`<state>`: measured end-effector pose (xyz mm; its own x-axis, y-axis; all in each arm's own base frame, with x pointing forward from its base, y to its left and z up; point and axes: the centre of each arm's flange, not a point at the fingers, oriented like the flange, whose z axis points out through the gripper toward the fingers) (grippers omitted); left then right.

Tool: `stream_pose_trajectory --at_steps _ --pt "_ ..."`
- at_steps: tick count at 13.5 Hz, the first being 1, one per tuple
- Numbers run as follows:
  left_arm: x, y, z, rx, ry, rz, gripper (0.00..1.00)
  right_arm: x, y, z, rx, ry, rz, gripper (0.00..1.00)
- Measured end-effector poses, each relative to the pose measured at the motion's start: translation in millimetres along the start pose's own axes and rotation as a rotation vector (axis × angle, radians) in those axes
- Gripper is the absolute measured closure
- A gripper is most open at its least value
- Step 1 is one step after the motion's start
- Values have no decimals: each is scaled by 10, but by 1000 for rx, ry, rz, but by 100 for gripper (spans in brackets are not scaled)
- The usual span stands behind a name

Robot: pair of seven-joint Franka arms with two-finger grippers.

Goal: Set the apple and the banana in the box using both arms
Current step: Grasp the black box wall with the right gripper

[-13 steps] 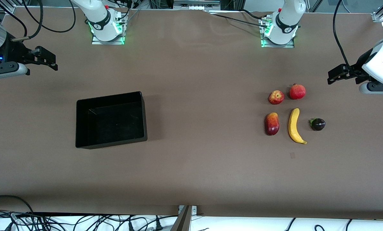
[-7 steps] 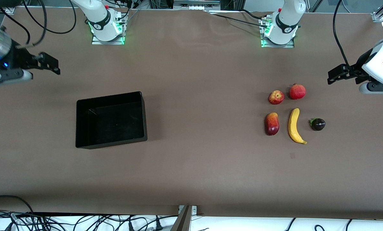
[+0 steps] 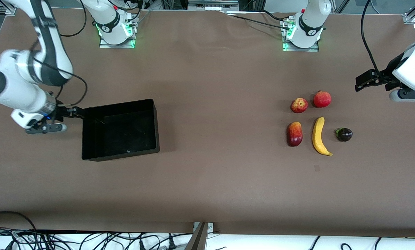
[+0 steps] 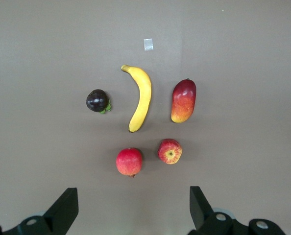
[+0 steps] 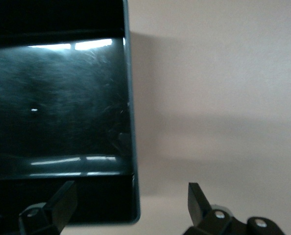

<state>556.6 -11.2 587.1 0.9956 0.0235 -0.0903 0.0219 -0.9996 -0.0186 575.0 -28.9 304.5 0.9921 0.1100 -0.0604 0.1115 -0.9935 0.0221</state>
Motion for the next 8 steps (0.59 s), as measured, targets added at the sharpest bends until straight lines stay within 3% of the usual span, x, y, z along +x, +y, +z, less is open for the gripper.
stream_pose_trajectory --at_steps 4,6,7,8 --pt "6 0 10 0 -2 0 0 17 44 461 -7 -11 8 5" --pt "15 1 27 0 -5 0 0 19 77 597 7 -14 31 22" --pt "22 2 43 0 -9 0 0 30 82 657 11 -8 35 22" --pt "31 2 71 1 -18 -1 0 39 82 726 13 -3 38 30"
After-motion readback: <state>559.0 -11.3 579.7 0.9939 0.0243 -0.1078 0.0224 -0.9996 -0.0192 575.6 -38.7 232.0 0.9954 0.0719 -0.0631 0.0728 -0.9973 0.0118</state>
